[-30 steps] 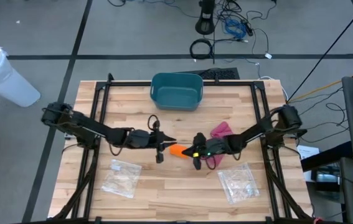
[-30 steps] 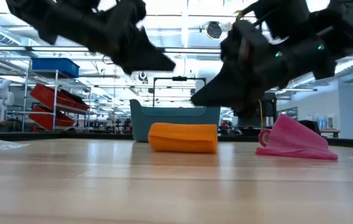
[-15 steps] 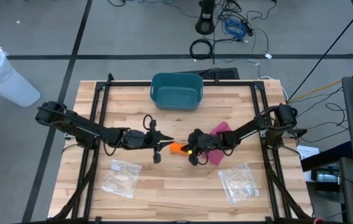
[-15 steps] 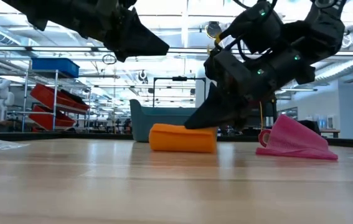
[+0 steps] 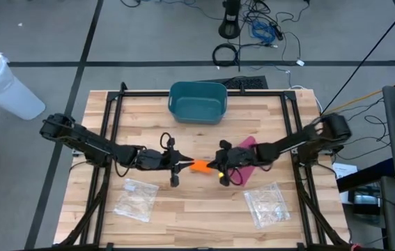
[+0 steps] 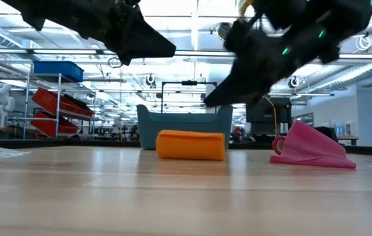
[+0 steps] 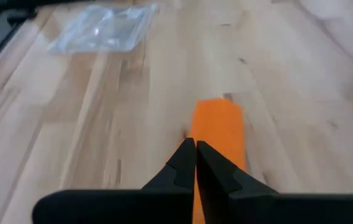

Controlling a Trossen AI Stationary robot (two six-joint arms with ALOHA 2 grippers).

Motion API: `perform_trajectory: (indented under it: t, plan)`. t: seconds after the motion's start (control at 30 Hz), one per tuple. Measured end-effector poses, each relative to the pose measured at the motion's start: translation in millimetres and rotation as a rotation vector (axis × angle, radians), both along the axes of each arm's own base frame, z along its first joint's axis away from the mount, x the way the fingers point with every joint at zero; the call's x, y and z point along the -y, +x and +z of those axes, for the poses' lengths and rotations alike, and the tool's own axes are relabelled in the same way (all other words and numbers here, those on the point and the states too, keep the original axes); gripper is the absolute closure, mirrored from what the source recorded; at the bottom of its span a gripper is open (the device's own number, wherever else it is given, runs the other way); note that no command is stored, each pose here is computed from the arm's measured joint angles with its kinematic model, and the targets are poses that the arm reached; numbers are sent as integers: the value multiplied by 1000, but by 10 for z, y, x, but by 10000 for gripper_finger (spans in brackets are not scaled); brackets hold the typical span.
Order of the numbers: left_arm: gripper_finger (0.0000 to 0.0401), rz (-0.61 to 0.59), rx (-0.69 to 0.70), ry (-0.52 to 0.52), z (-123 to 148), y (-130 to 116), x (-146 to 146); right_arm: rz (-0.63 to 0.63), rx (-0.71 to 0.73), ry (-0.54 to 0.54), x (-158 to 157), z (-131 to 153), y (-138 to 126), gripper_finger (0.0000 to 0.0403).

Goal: Roll bandage
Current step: Put the rolled orange bandage into the right transparent zip lock

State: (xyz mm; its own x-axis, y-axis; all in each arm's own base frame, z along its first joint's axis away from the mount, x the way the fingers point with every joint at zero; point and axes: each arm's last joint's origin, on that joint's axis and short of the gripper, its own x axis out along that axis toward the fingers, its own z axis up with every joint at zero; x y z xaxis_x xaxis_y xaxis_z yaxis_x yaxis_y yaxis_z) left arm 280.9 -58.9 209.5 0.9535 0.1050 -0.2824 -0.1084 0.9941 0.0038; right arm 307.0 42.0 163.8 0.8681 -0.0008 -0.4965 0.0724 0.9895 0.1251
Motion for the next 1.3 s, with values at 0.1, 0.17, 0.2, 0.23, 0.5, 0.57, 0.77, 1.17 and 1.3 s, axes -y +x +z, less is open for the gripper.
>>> perform_trajectory:
  t: [0.1, 0.17, 0.2, 0.23, 0.5, 0.57, 0.77, 1.17, 1.3]
  plan:
    - [338, -15, 11, -3, 10, -7, 47, 11, -55, -4, -48, 205, -193, 390]
    - [338, -27, 8, -1, 7, -18, 87, 13, -96, 36, -109, 330, -348, 372]
    - [338, -37, 5, -1, 4, -24, 114, 5, -130, 74, -151, 376, -438, 361]
    - [338, -46, 4, 0, 1, -29, 138, -10, -182, 121, -204, 398, -539, 349]
    - [338, -75, -13, 7, -75, -20, 243, -373, -662, 308, -602, 296, -1402, 252]
    - [338, -70, 1, 2, -89, 6, 240, -431, -694, 340, -687, 276, -1499, 240]
    - [338, -117, 27, -40, -132, 56, 274, -503, -784, 398, -888, 205, -1680, 230]
    - [338, -105, 0, -33, -262, 120, 252, -618, -866, 453, -1259, 84, -2100, 230]
    - [338, -98, 3, -33, -260, 125, 237, -651, -874, 401, -1308, -24, -2108, 230]
